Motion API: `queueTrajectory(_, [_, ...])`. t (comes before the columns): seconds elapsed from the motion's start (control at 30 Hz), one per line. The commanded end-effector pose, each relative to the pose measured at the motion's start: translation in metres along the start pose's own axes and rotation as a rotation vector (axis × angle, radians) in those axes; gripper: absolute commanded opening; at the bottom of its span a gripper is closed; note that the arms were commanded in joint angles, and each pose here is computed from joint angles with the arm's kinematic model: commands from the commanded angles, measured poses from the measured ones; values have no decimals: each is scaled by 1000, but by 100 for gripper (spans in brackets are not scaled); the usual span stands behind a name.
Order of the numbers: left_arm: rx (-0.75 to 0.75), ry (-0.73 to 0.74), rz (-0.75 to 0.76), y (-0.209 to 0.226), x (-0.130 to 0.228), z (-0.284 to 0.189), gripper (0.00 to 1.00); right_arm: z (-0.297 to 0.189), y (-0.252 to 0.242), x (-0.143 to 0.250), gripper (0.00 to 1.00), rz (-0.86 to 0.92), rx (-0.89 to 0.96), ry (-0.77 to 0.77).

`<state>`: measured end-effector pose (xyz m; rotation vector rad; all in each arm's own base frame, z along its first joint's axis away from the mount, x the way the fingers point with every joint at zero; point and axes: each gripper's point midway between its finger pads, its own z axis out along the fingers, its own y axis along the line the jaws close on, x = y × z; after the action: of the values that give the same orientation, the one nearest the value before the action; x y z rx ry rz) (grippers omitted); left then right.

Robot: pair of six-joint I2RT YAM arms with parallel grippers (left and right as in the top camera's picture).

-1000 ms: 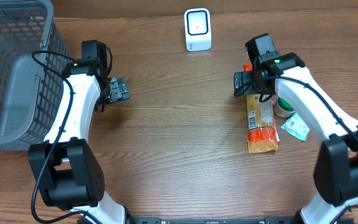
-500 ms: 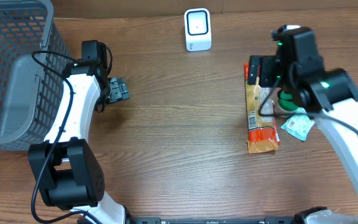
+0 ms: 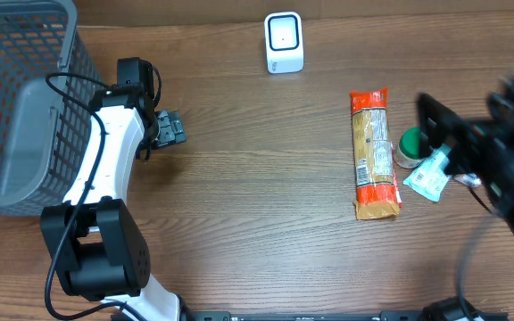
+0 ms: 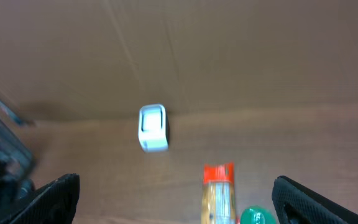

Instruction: Scan the item barcode

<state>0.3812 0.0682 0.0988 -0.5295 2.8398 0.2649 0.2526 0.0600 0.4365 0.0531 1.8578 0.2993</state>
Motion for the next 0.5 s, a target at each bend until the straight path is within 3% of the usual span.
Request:
queueTrajectory(0.0, [-6,-6,4,2,-3,0,100,-42,-7,-16,100,1,9,-106])
queueTrajectory(0.2, [-6,-5,4,2,-3,0,100,-88,-25,1,100,5,26,-190])
queueTrajectory(0.47, [-6,-6,4,2,-3,0,100,-106,-49,49,100,21,77,-242])
